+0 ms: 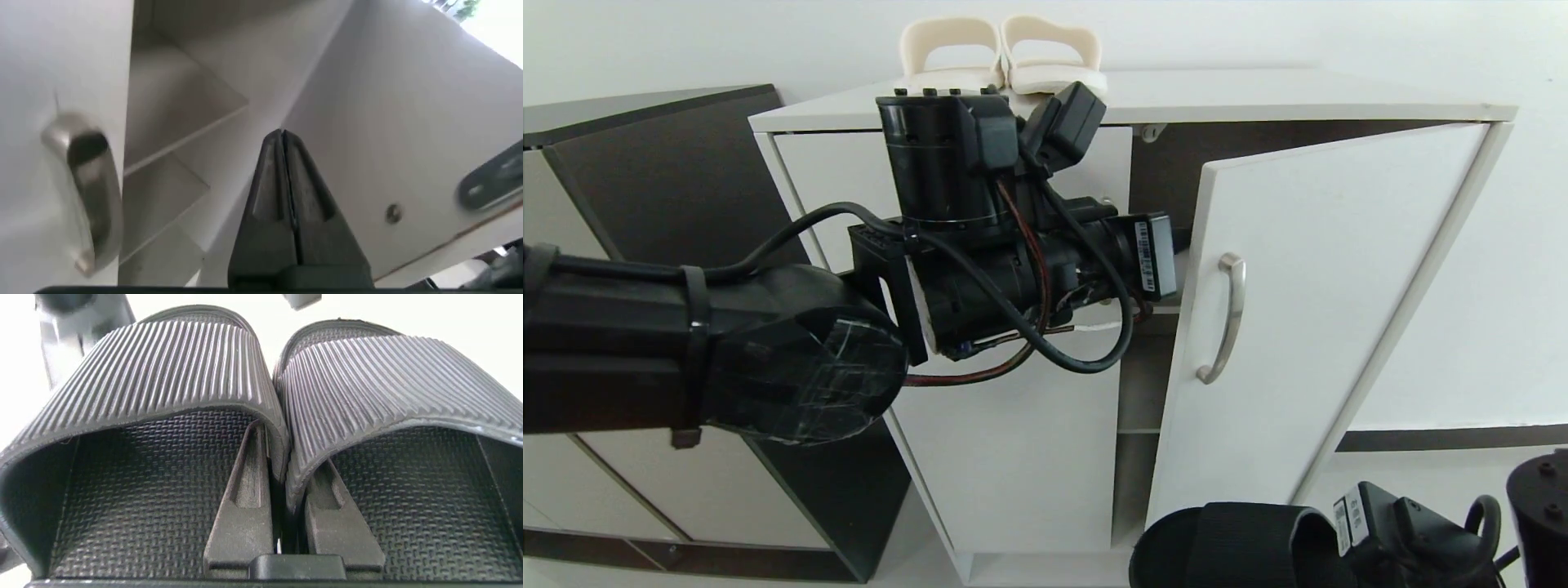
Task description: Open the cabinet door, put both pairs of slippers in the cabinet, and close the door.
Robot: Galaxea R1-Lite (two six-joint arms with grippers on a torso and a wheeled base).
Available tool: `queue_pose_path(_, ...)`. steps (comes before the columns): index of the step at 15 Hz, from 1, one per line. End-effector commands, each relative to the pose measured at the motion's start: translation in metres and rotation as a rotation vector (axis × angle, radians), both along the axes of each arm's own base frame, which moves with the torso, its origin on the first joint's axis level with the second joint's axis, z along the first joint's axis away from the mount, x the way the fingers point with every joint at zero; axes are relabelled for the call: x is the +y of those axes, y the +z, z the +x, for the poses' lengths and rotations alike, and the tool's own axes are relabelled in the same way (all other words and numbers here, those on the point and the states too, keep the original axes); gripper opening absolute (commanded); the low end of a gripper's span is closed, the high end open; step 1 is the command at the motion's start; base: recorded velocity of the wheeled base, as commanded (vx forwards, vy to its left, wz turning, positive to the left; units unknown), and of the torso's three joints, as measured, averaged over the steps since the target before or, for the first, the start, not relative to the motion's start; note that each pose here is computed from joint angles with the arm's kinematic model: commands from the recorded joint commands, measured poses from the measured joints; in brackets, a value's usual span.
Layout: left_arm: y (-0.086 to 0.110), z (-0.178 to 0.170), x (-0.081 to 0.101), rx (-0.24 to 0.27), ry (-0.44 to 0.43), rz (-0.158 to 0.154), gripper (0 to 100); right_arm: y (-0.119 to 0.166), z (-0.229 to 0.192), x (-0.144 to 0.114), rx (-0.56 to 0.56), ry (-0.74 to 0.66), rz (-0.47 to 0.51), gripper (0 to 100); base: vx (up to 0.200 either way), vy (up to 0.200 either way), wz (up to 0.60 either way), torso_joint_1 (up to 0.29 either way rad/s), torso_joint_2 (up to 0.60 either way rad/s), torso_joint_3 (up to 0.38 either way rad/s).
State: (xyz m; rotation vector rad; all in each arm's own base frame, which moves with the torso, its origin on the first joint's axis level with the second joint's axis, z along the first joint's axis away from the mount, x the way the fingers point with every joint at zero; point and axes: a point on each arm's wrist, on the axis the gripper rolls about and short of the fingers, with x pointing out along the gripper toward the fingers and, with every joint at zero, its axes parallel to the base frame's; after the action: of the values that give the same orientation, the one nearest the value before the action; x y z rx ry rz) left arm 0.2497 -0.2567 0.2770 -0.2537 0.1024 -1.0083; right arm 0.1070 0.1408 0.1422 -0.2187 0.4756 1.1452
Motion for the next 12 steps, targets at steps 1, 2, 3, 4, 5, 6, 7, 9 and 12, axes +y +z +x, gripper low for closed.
queue_pose_path(1,-0.003,-0.008,-0.001,0.008,-0.005,0.008,0,-0.005,-0.009,-0.003,-0.006,0.041,-0.014,0,-0.200,0.000,0.00,0.007,0.00,0.007)
queue_pose_path(2,-0.003,-0.018,-0.004,0.010,-0.032,0.010,0,-0.008,-0.016,-0.007,-0.022,0.071,-0.028,0,-0.200,0.000,0.00,0.002,0.00,0.002)
queue_pose_path(3,-0.002,-0.028,-0.012,0.007,-0.067,0.010,0,-0.011,-0.021,-0.011,-0.037,0.095,-0.035,0,-0.200,0.000,0.00,-0.007,0.01,0.012)
queue_pose_path(4,-0.004,-0.039,-0.022,0.007,-0.110,0.015,0,-0.011,-0.027,-0.015,-0.050,0.119,-0.030,0,-0.200,0.000,0.00,0.007,0.00,0.007)
queue_pose_path(5,-0.006,-0.046,-0.030,0.007,-0.139,0.020,0,-0.010,-0.031,-0.016,-0.059,0.134,-0.020,0,-0.200,0.000,0.00,0.002,0.00,-0.002)
queue_pose_path(6,-0.007,-0.046,-0.031,0.007,-0.140,0.022,0,-0.009,-0.031,-0.016,-0.062,0.137,-0.017,0,-0.200,0.000,0.00,-0.002,0.00,-0.002)
queue_pose_path(7,-0.006,-0.043,-0.030,-0.005,-0.133,0.005,0,-0.008,-0.030,-0.014,-0.064,0.137,-0.013,0,-0.200,0.000,0.00,0.002,0.00,0.007)
queue_pose_path(9,-0.001,-0.035,-0.022,-0.030,-0.088,-0.024,0,-0.004,-0.024,-0.007,-0.061,0.121,-0.010,0,-0.100,0.000,0.00,0.001,0.00,0.004)
queue_pose_path(12,0.020,-0.039,0.035,-0.051,0.114,-0.058,0,0.006,0.007,0.025,-0.027,-0.172,-0.018,0,0.000,0.000,0.00,0.000,0.00,0.000)
